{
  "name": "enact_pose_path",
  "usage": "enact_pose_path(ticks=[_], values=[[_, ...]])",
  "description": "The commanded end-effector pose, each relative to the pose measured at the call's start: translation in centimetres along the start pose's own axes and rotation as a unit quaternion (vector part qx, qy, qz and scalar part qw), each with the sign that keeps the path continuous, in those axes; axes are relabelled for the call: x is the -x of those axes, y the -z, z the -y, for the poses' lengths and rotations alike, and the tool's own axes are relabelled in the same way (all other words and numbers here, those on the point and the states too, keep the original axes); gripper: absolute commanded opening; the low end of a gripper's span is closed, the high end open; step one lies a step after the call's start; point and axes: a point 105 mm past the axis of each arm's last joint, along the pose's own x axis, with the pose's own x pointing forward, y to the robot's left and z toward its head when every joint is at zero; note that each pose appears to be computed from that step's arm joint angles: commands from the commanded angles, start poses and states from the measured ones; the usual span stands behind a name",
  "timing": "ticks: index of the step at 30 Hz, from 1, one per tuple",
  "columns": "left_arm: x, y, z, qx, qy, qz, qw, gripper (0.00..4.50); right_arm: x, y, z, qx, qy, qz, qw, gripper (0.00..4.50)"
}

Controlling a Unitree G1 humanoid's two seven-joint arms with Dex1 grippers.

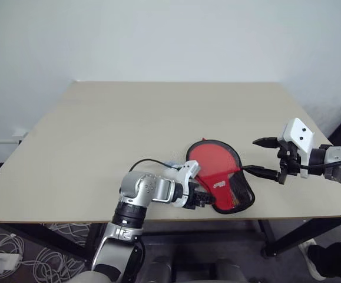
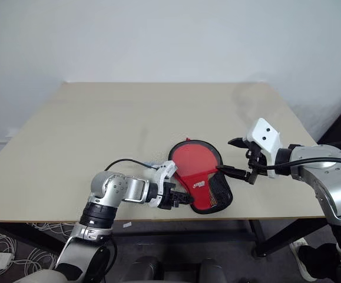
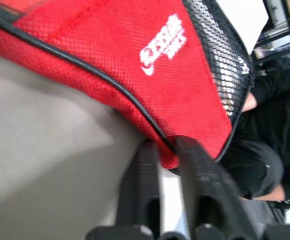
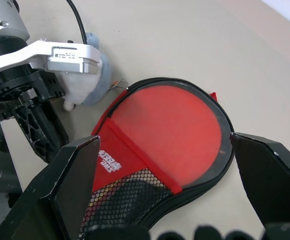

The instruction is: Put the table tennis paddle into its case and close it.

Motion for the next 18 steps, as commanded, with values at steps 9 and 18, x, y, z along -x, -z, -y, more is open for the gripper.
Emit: enact_pose_path(ticks=[9, 18], values=[[1.5, 1.7, 0.5, -0.005, 0.019, -0.056, 0.998, 0.09, 0.2, -1.6, -0.1, 0.021, 0.002, 0.020, 1.000, 4.50], [3.5, 3.0, 2.2, -0.045, 0.061, -0.076, 0.994, 0.09, -0.2, -1.5, -0.6, 0.017, -0.007, 0.021, 1.000, 4.50]])
